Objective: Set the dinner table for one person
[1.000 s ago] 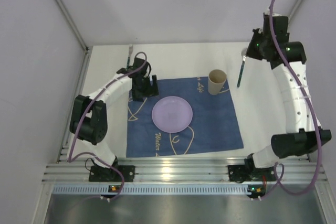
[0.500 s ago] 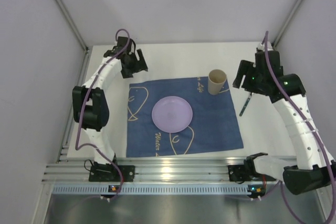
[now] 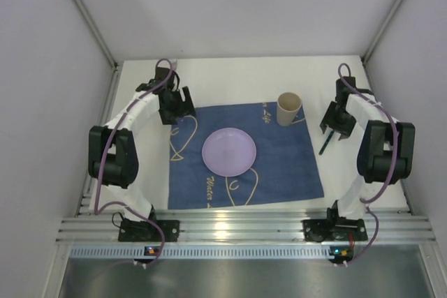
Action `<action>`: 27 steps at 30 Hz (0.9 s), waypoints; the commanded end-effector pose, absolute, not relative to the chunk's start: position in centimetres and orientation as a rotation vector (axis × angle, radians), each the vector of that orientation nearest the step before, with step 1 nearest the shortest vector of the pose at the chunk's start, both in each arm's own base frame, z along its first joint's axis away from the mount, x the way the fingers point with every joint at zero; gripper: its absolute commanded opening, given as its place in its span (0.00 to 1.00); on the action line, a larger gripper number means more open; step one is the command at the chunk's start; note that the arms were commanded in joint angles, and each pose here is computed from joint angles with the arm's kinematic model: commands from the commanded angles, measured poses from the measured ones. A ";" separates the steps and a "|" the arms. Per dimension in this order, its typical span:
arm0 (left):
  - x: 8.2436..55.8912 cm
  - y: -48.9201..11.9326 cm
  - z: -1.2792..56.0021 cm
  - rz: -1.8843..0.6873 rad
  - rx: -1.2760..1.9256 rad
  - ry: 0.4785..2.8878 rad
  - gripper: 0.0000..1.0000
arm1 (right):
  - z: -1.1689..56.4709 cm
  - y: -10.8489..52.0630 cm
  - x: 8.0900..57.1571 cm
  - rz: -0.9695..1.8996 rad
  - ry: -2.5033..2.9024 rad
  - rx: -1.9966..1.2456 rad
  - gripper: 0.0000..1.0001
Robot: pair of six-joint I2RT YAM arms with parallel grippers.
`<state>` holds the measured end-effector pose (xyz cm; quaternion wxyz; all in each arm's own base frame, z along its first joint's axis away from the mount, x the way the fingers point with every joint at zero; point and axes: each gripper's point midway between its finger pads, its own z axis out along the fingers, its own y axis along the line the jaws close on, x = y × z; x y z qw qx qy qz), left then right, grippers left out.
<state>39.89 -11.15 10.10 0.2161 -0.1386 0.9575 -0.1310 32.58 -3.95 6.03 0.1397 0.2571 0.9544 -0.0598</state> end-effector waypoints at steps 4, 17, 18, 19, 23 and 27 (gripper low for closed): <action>37.6 -10.6 12.6 -0.371 -0.348 2.598 0.84 | 3.9 -6.6 38.2 -0.221 2.659 0.751 0.49; 37.7 -8.5 12.9 -0.296 -0.351 2.591 0.85 | 5.5 -8.0 37.9 -0.276 2.628 0.719 0.00; 38.0 -8.5 13.0 -0.291 -0.350 2.588 0.84 | 8.3 -8.2 37.5 -0.307 2.585 0.708 0.00; 38.5 -8.3 13.2 -0.280 -0.344 2.580 0.84 | 10.0 -8.3 37.4 -0.324 2.564 0.681 0.00; 41.7 -7.8 14.8 -0.268 -0.353 2.518 0.84 | 19.5 -7.3 36.9 -0.352 2.402 0.570 0.00; 43.8 -7.2 15.5 -0.275 -0.390 2.484 0.84 | 26.7 -0.3 34.9 -0.179 2.313 0.339 0.00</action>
